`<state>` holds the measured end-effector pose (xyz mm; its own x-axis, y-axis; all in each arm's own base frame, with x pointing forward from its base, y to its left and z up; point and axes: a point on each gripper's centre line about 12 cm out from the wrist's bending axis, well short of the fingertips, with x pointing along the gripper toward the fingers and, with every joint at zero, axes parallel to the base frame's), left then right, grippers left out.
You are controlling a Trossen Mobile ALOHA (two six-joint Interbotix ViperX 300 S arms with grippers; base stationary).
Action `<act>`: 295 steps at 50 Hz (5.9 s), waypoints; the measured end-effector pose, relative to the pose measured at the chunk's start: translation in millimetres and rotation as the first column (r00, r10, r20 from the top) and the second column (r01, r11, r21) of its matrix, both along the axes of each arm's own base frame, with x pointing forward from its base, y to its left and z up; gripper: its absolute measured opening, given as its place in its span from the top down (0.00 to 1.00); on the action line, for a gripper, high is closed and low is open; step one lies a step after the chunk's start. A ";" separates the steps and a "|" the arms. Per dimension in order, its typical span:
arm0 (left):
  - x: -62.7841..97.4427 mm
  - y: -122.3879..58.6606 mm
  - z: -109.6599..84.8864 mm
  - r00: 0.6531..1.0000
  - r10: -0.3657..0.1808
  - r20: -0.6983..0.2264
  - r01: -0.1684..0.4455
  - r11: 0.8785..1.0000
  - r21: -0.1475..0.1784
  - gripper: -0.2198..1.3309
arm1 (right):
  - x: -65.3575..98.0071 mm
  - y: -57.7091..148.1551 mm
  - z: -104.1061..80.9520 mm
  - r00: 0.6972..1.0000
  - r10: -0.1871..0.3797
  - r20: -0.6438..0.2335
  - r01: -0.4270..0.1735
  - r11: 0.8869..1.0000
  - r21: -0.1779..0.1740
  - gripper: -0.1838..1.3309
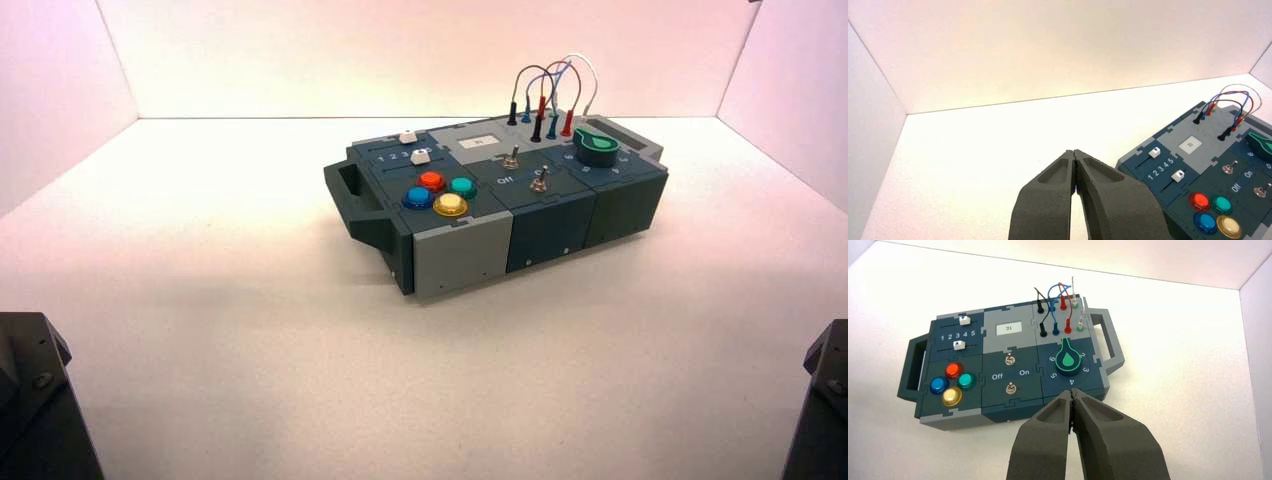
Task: Flip the bottom switch off with the right gripper.
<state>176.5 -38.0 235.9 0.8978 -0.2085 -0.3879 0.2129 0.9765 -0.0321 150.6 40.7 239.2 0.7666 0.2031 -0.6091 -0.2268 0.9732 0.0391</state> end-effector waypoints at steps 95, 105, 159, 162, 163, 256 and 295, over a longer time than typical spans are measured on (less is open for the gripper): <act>110.1 -140.0 -127.4 0.745 -0.236 -0.624 0.374 0.923 0.096 0.96 | 99.3 70.0 -80.3 0.863 0.054 -0.502 -0.062 0.998 0.000 0.97; 108.5 -142.1 -144.0 0.715 -0.226 -0.662 0.387 0.916 0.104 0.96 | 100.5 70.4 -81.8 0.861 0.052 -0.506 -0.060 0.998 -0.001 0.97; 114.1 -147.4 -163.5 0.618 -0.200 -0.760 0.431 0.895 0.115 0.96 | 108.1 88.8 -107.2 0.792 0.060 -0.607 -0.078 0.997 -0.004 0.97; 114.0 -147.3 -164.0 0.617 -0.201 -0.761 0.434 0.893 0.117 0.96 | 108.3 88.4 -109.0 0.789 0.057 -0.612 -0.077 0.997 -0.006 0.97; 114.4 -147.5 -164.2 0.617 -0.201 -0.761 0.434 0.893 0.117 0.96 | 108.1 88.8 -109.9 0.787 0.058 -0.614 -0.080 0.997 -0.008 0.97; 118.6 -145.7 -164.9 0.615 -0.194 -0.764 0.431 0.895 0.119 0.96 | 126.3 102.9 -135.0 0.749 0.048 -0.661 -0.076 0.997 -0.015 0.98; 119.5 -143.8 -165.5 0.614 -0.191 -0.766 0.428 0.896 0.120 0.96 | 120.1 110.7 -134.8 0.735 0.062 -0.676 -0.091 0.996 -0.008 0.98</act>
